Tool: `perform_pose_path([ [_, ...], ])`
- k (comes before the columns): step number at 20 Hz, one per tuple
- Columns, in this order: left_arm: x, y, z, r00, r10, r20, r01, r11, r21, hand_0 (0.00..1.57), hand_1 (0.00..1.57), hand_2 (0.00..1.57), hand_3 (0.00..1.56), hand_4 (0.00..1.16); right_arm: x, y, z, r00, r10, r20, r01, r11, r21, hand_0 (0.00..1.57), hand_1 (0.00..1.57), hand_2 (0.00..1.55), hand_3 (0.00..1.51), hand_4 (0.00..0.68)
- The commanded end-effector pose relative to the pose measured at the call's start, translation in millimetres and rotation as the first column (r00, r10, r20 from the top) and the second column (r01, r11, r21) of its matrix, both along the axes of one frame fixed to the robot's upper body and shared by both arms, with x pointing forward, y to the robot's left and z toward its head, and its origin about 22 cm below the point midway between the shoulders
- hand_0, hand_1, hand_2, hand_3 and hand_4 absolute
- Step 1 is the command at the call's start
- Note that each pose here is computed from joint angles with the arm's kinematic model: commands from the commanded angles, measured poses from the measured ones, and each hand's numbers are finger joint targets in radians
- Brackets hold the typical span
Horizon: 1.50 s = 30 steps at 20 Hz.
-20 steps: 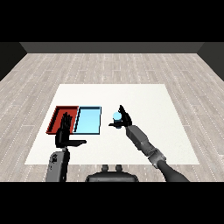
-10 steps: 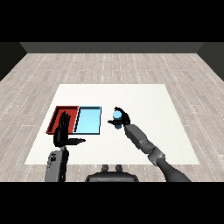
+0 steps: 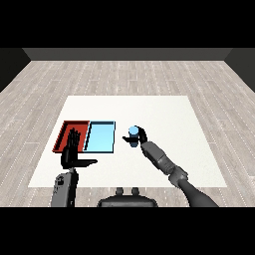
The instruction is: Pick the blue can and put it in the blue box
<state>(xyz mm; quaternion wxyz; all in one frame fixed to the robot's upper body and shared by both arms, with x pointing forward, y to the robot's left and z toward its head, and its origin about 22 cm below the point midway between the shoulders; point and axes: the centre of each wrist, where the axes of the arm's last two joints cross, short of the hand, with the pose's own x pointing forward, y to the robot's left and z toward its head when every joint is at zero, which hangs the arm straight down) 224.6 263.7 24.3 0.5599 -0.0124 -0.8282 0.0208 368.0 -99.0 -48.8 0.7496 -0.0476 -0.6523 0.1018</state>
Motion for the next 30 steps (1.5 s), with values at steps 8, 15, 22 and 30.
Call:
perform_pose_path([
  [8,17.3,-33.5,13.6,0.998,-0.051,-0.041,0.053,0.998,0.036,0.0,0.0,0.0,0.0,0.0,11.8,-3.4,34.8,0.979,0.106,0.174,-0.107,0.9942,0.002,1.52,1.52,1.47,1.4,0.563],
  [15,18.2,-59.8,18.0,0.989,-0.145,-0.028,0.147,0.986,0.081,0.0,0.0,0.0,0.0,0.0,-1.6,-28.2,62.5,0.9615,0.101,0.256,-0.101,0.9948,-0.013,1.54,1.54,1.49,1.42,0.586],
  [22,31.7,-89.6,19.8,0.983,-0.171,-0.068,0.174,0.983,0.051,0.0,0.0,0.0,0.0,0.0,-27.2,-36.6,93.9,0.9468,0.081,0.312,-0.085,0.9963,0.0,1.5,1.5,1.47,1.39,0.582],
  [30,65.0,-120.1,26.2,0.971,-0.216,-0.098,0.222,0.974,0.051,0.0,0.0,0.0,0.0,0.0,-37.1,-33.1,111.9,0.9315,0.094,0.351,-0.104,0.9945,0.01,1.5,1.5,1.47,1.4,0.59],
])
